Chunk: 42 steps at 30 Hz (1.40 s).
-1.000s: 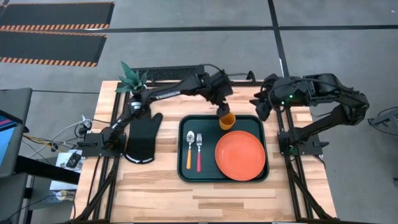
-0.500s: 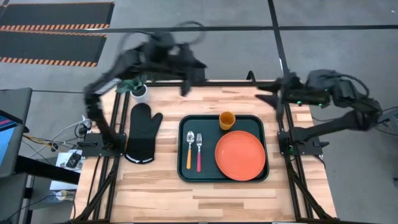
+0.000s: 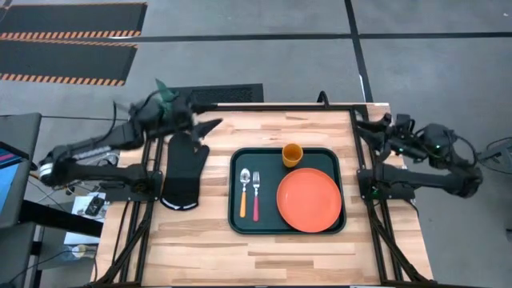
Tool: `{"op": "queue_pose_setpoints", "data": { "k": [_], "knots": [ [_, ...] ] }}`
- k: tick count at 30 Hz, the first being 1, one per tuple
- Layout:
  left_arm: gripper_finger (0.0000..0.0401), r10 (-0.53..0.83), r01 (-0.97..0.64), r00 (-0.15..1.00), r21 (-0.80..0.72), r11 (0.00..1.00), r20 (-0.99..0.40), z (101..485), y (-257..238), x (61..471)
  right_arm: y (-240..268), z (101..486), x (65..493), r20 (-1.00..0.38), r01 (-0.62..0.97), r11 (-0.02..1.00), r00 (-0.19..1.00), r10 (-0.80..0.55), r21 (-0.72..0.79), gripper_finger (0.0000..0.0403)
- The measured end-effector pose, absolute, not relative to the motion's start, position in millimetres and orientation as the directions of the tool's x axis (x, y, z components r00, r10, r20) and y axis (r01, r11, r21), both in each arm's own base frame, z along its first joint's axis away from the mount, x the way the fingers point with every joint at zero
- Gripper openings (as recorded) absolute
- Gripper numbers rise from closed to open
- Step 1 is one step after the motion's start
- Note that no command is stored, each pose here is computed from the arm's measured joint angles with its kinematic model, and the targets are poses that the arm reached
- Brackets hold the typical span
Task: Pick and place plate/cup/fork/spoon on tray
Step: Return to Home Position
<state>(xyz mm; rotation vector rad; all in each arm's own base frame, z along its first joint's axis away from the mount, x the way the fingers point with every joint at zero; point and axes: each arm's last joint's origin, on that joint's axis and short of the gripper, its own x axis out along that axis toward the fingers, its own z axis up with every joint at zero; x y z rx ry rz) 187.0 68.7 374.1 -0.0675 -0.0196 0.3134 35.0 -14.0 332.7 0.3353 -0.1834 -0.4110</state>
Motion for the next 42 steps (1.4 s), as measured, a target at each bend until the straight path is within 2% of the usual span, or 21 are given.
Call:
{"op": "queue_pose_setpoints", "data": {
  "k": [3,7,9,13,16,20,27,30,35,42],
  "knots": [
    [0.0252,0.309,-0.297,0.948,-0.141,0.944,0.073,341,61,166,-14,309,31,0.107,0.358,0.846,0.897,-0.429,0.394,0.0179],
    [0.0252,0.298,-0.279,0.953,-0.231,0.932,0.054,302,53,147,-14,285,35,0.101,0.342,0.829,0.900,-0.424,0.443,0.0179],
    [0.0252,0.271,-0.243,0.960,-0.263,0.934,0.075,290,49,138,-16,271,43,0.037,0.363,0.815,0.905,-0.423,0.451,0.0179],
    [0.0252,0.251,-0.212,0.963,-0.304,0.929,0.096,266,41,123,-19,247,66,0.068,0.300,0.824,0.924,-0.376,0.481,0.0179],
    [0.0252,0.274,-0.223,0.955,-0.332,0.917,0.114,250,36,113,-20,233,73,0.145,0.253,0.824,0.917,-0.371,0.506,0.0179],
    [0.0252,0.270,-0.205,0.953,-0.361,0.910,0.139,233,30,104,-22,212,82,0.128,0.258,0.819,0.920,-0.370,0.512,0.0179],
    [0.0251,0.258,-0.193,0.961,-0.421,0.886,0.101,206,22,99,-21,190,92,0.209,0.141,0.860,0.939,-0.273,0.491,0.0179],
    [0.0251,0.266,-0.205,0.960,-0.441,0.874,0.081,195,20,100,-21,183,94,0.177,0.153,0.857,0.946,-0.270,0.493,0.0179],
    [0.0251,0.301,-0.250,0.953,-0.459,0.852,0.040,176,17,102,-17,181,94,0.162,0.149,0.901,0.959,-0.232,0.408,0.0179],
    [0.0251,0.294,-0.258,0.956,-0.453,0.853,0.009,169,13,103,-16,181,95,0.162,0.139,0.910,0.963,-0.217,0.391,0.0179]
  ]
}}
